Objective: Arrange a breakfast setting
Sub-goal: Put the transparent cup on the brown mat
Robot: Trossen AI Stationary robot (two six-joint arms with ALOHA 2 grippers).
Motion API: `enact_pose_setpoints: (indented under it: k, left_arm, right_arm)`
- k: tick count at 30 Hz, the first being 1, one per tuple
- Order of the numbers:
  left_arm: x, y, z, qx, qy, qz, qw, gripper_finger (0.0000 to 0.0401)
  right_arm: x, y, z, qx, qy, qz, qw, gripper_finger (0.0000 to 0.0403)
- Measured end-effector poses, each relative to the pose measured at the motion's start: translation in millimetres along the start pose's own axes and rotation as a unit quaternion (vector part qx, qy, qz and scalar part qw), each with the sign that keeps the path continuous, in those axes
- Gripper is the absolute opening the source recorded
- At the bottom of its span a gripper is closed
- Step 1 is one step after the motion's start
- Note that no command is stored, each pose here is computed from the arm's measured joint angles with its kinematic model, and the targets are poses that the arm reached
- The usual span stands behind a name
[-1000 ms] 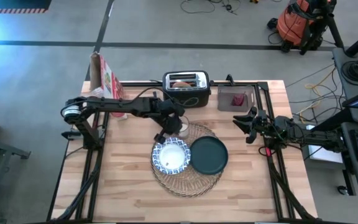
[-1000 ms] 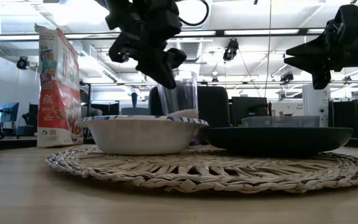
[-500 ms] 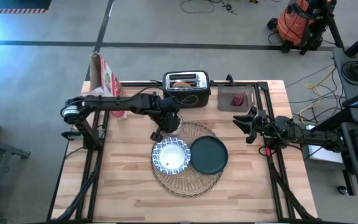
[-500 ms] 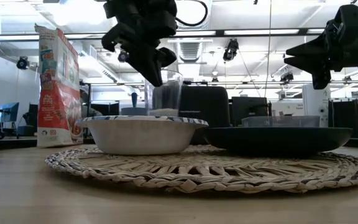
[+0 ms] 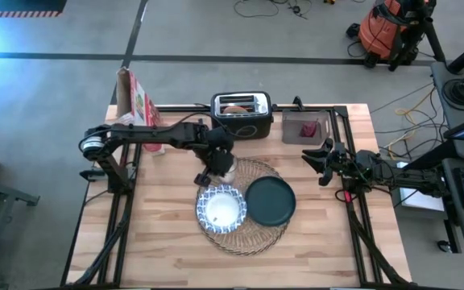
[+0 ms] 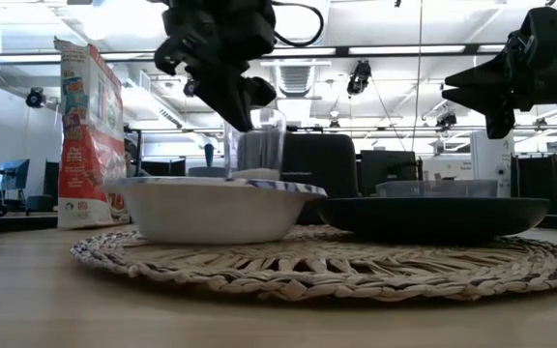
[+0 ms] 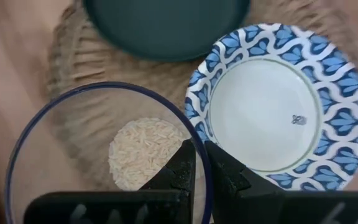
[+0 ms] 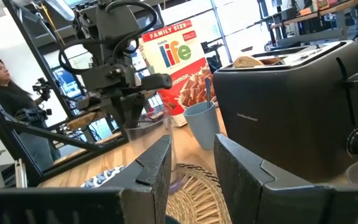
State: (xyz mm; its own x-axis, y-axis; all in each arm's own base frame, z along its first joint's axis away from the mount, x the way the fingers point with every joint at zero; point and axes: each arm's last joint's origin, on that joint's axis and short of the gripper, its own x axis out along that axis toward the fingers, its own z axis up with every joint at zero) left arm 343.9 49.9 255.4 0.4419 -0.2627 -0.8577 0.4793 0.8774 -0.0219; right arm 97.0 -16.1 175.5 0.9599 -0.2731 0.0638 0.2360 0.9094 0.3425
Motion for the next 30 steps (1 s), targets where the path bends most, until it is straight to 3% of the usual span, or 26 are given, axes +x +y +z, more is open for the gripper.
enact_pose_setpoints:
  k: [8,14,30]
  left_arm:
    - [-0.1,-0.4,-0.2,-0.002,0.0,-0.004,1.0,0.0006]
    - [0.2,3.1,-0.5,0.0,0.021,0.042,0.999,0.0007]
    - [7.9,6.0,-1.6,-0.04,0.027,0.038,0.998,0.0022]
  right_arm:
    - [0.0,0.0,-0.1,0.0,0.0,0.0,1.0,0.0112]
    - [0.0,0.0,0.0,0.0,0.0,0.0,1.0,0.0112]
    - [0.0,0.0,-0.1,0.0,0.0,0.0,1.0,0.0112]
